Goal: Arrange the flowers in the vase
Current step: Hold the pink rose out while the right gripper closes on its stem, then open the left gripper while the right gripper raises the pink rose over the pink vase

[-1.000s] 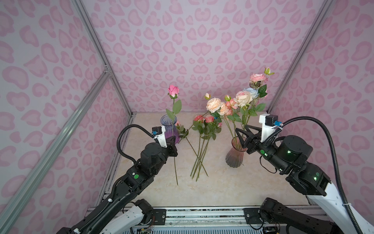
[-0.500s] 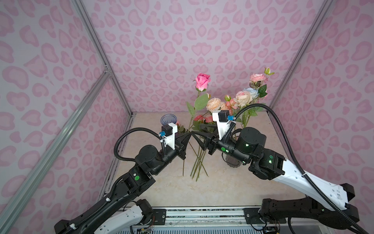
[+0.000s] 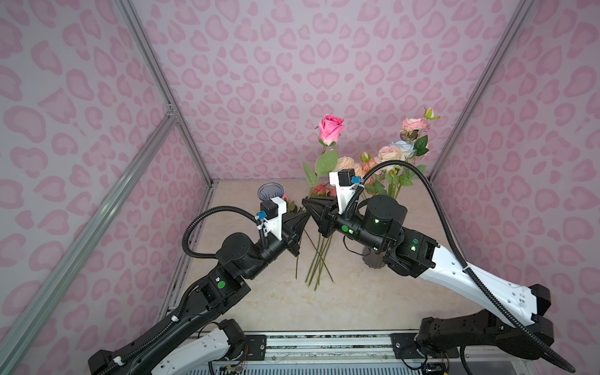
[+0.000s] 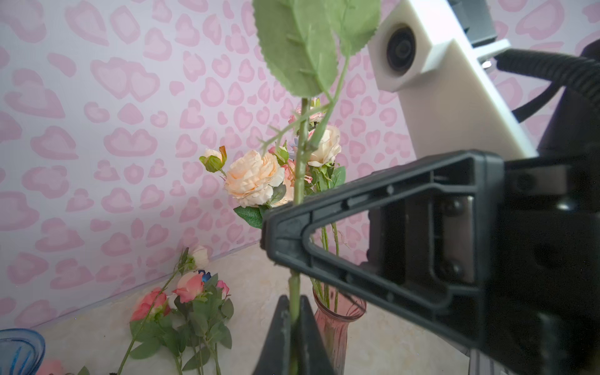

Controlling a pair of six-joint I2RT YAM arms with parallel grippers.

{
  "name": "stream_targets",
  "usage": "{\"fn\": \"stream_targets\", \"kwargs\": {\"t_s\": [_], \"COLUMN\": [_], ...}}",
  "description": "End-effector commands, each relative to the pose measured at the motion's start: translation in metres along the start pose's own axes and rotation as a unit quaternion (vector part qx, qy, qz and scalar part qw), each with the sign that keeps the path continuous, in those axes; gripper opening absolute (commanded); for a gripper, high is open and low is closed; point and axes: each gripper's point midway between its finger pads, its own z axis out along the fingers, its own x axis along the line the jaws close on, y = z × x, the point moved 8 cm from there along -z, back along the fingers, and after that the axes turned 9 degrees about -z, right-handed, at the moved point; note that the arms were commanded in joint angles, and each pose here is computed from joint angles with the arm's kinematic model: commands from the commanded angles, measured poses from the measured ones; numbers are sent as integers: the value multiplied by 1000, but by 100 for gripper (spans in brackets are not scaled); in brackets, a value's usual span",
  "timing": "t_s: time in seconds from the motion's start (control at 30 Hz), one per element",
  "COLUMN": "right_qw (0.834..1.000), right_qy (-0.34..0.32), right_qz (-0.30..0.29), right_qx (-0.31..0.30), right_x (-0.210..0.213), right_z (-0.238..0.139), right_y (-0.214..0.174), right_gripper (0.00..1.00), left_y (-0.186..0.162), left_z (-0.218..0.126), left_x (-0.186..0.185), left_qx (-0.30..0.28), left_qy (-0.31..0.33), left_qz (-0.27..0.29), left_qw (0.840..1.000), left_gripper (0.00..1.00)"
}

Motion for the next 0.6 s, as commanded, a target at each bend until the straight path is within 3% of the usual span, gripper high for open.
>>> {"fn": "stream_targets", "kwargs": {"t_s": [0.0, 0.07, 0.13, 0.2, 0.4, 0.57], "right_qw": [1000, 1000, 1000, 1000, 994, 968], "right_qy": [15, 17, 19, 11, -73, -199], "right_qz": [11, 10, 4, -6, -82, -153], "right_qx": [-20, -19, -18, -15, -10, -9], "right_x": [3, 3, 4, 3, -8, -32], "right_z": [1, 1, 0, -1, -34, -84], "right_y": [8, 8, 8, 10, 33, 50], "right_gripper": [7, 4, 3, 2, 2, 1], "left_y": [7, 5, 3, -1, -21, -40], "left_z": [0, 2, 3, 3, -25, -51], "left_x": [-3, -2, -1, 1, 18, 39], "left_qx": [-20, -15, -5, 0, -17, -28], "left_qy": [-12, -8, -1, 2, 52, 128], "left_qz": [8, 6, -4, -18, -48, -64], "left_qw": [1000, 1000, 1000, 1000, 997, 989], "left_gripper": [5, 15, 44, 57, 68, 73]}}
